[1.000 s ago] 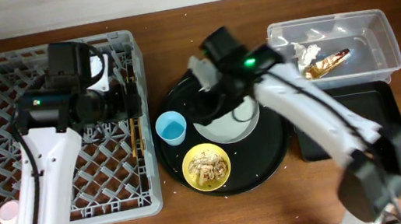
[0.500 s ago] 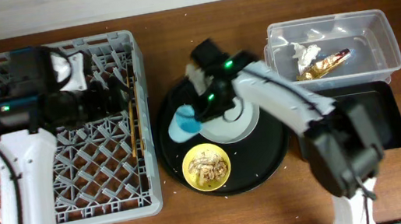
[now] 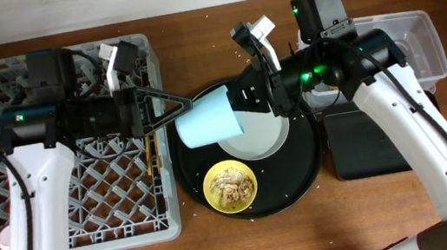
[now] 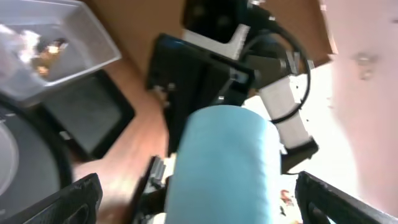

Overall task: Sort waste into correct bins and load items into the dishwasher rack
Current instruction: 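Hand the blue cup from the right gripper to the left gripper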

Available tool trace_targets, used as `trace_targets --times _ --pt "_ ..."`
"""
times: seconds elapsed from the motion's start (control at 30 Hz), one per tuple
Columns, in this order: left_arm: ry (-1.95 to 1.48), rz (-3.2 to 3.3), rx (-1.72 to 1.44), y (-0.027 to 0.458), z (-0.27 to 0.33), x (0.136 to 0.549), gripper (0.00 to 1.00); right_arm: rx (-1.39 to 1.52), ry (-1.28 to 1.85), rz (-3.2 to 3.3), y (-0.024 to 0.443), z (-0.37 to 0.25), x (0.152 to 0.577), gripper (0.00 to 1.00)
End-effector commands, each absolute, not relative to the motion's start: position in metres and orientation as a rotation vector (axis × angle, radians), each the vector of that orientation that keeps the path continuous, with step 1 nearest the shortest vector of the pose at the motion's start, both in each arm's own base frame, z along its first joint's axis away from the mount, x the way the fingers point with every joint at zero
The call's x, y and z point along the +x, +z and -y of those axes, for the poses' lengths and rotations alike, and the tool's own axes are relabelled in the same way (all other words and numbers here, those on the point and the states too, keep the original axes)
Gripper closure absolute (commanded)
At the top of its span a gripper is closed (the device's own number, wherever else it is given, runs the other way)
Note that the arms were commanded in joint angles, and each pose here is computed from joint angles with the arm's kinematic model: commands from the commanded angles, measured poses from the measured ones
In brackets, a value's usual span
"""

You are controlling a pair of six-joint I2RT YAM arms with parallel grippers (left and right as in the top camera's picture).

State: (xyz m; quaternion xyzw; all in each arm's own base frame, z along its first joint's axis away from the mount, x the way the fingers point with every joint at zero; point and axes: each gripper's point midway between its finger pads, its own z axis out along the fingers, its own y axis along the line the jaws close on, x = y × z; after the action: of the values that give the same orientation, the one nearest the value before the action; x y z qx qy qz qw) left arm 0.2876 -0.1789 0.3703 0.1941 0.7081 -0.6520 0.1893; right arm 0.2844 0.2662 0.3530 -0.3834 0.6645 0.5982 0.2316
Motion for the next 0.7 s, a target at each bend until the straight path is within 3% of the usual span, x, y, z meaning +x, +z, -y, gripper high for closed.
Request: trace_targets --times 0.0,0.1,0.2,0.43,0.63,0.67 --pt "-1.945 -1.902 0.622 0.386 0.190 0.272 0.06 -1.080 1.635 -1.794 0.355 -0.268 0.284 0.96" --pt "-1.975 -1.900 0.685 0.388 0.204 0.260 0.06 -1.085 1.605 -1.787 0.354 -0.269 0.288 0.96" --pt "-1.996 -1.902 0.724 0.388 0.214 0.252 0.22 -1.091 1.588 -1.756 0.359 -0.270 0.293 0.96" --pt "-1.983 -1.901 0.731 0.387 0.214 0.253 0.24 -1.033 1.598 -1.778 0.364 -0.264 0.302 0.96" --pt "-1.821 -1.993 0.673 0.370 0.204 0.273 0.44 -1.015 1.617 -1.812 0.360 -0.263 0.300 0.95" --pt "-1.806 -2.001 0.663 0.369 0.202 0.275 0.44 -1.016 1.617 -1.811 0.360 -0.263 0.300 0.91"
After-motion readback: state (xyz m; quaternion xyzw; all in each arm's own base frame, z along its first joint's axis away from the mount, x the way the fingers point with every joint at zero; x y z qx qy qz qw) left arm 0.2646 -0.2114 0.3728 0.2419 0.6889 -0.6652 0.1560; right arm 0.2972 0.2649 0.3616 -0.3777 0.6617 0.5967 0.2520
